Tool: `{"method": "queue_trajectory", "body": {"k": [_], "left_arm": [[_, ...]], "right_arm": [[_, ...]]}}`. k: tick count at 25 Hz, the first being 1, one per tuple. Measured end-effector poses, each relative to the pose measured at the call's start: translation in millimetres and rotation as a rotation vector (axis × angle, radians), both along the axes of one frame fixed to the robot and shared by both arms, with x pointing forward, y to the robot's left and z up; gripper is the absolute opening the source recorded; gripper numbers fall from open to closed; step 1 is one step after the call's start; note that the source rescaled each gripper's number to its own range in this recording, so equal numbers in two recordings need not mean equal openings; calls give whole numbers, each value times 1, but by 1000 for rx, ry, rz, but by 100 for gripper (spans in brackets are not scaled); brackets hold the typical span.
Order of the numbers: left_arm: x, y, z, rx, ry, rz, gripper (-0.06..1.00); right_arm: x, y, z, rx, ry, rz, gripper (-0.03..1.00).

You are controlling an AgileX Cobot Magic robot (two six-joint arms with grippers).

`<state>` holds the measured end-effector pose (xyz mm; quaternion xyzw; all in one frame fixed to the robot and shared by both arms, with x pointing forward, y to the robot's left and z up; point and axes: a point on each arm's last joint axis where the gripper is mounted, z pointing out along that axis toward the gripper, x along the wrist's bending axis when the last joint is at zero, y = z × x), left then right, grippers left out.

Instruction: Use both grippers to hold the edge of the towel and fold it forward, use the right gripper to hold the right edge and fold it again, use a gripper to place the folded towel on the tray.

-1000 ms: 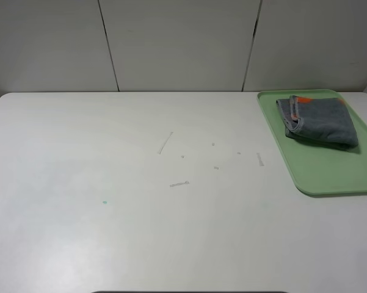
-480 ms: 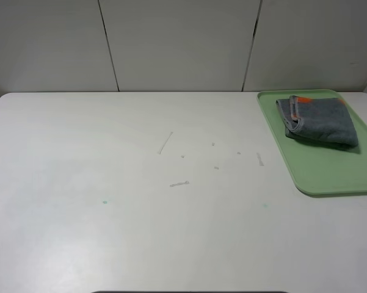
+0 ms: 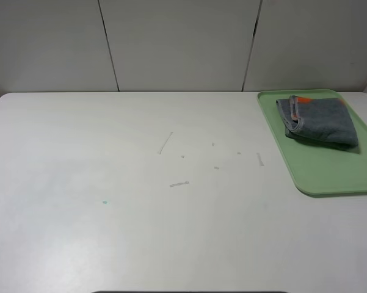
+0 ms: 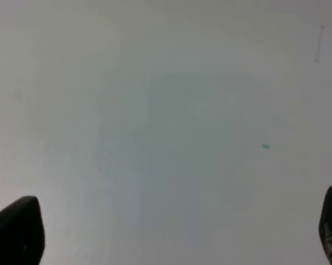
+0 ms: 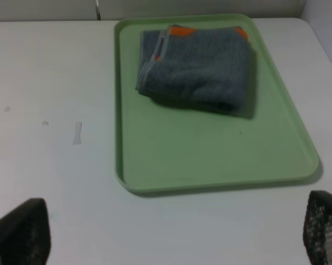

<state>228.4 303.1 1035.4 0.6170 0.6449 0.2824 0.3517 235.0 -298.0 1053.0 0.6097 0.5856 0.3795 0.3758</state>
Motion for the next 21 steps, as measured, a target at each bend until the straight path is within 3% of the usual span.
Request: {"method": "queue_trajectory", "body": {"k": [21], "left_arm": [[0, 0, 0, 0, -1, 0, 100]], "right_arm": [[0, 0, 0, 0, 0, 0, 100]]}}
